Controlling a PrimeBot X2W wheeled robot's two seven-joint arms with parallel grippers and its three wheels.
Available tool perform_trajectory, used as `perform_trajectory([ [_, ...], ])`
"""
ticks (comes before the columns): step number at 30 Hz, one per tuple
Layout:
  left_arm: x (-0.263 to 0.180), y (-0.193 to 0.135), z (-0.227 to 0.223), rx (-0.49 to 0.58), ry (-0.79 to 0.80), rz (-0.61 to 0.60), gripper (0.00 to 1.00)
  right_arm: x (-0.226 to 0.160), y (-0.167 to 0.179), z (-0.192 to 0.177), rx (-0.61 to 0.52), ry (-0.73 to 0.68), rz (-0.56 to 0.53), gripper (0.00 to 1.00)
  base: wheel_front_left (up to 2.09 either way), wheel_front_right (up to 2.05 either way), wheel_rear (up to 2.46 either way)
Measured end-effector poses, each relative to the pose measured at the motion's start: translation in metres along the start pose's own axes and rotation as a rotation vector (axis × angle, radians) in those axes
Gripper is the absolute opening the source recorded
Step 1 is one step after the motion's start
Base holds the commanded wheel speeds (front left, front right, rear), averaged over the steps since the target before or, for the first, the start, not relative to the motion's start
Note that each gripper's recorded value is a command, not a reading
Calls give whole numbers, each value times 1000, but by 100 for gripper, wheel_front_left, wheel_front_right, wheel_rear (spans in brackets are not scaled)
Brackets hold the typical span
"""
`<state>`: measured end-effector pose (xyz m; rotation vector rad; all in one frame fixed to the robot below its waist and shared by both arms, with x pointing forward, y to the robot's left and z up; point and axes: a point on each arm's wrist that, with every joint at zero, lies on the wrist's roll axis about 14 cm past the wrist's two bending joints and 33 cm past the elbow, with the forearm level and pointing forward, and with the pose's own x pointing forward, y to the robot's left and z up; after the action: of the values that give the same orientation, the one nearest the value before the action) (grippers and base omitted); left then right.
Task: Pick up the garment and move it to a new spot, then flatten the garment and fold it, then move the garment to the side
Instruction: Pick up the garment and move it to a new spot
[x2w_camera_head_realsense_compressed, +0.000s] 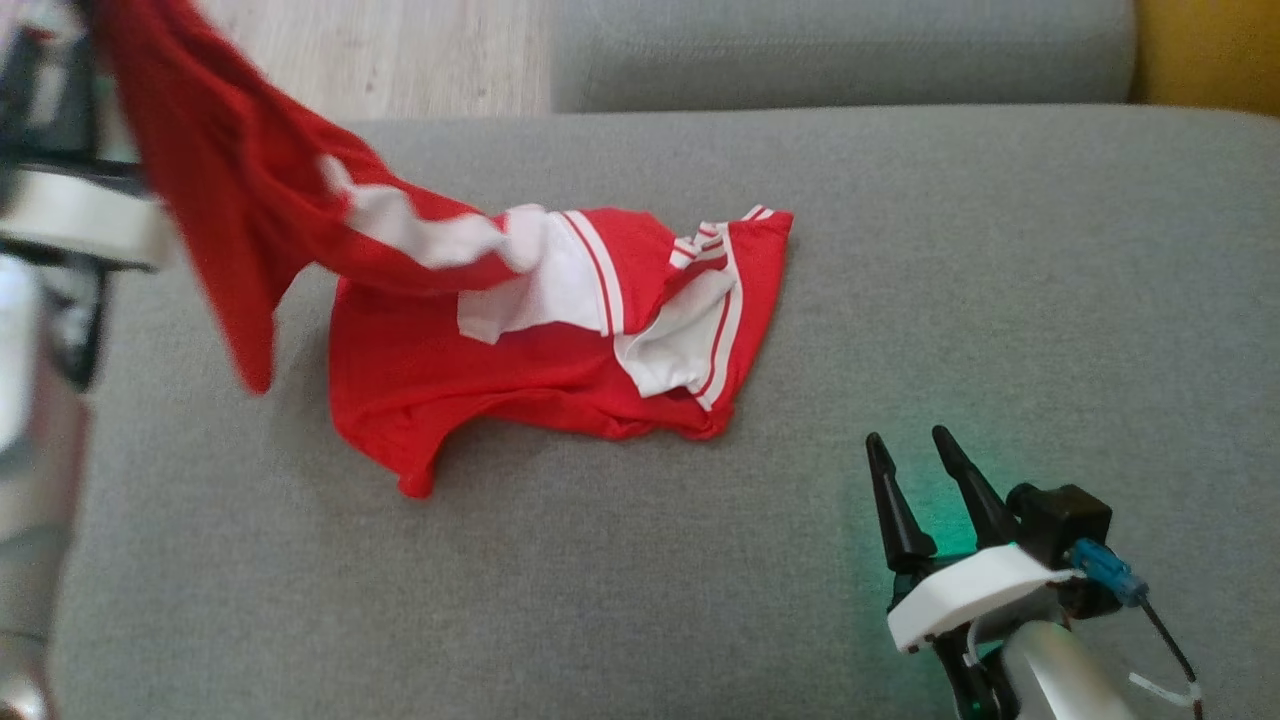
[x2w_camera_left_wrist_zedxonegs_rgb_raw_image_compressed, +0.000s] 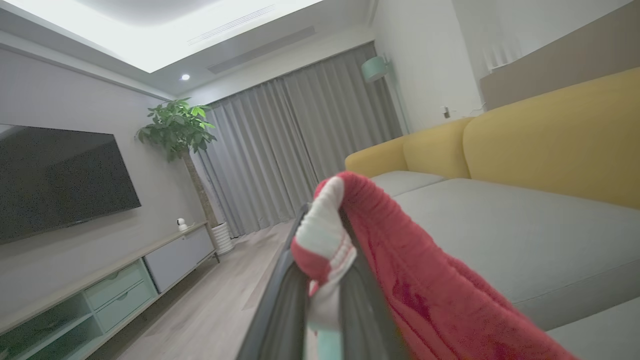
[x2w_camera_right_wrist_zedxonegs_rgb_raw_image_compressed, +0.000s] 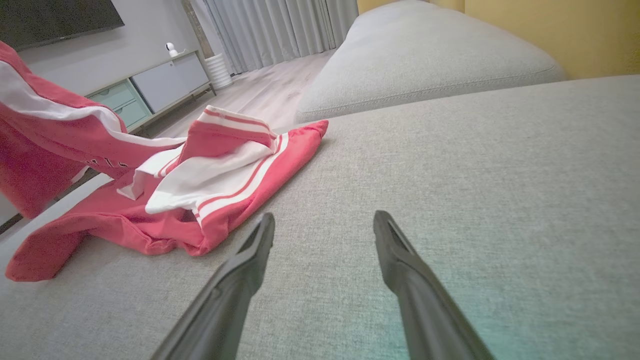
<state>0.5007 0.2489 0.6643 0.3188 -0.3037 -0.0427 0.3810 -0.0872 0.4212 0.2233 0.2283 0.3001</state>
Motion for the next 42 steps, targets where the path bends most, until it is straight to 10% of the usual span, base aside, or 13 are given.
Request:
perform_trajectory([
  [24,-34,165,-39,153,91,549,0,31,-5,-32,-21,96,26,100,0,0,0],
  [31,-34,154,-66,127,157,504,0,44,-2,-30,-22,89,44,100,0,0,0],
  [39,-104,103,-205,-53,603,507,0,53,-9,-31,-29,89,42,100,0,0,0],
  [41,-124,95,-225,-92,672,524,100,54,-12,-29,-31,85,38,100,0,0,0],
  [42,-132,93,-231,-108,697,531,100,54,-13,-29,-31,85,35,100,0,0,0],
])
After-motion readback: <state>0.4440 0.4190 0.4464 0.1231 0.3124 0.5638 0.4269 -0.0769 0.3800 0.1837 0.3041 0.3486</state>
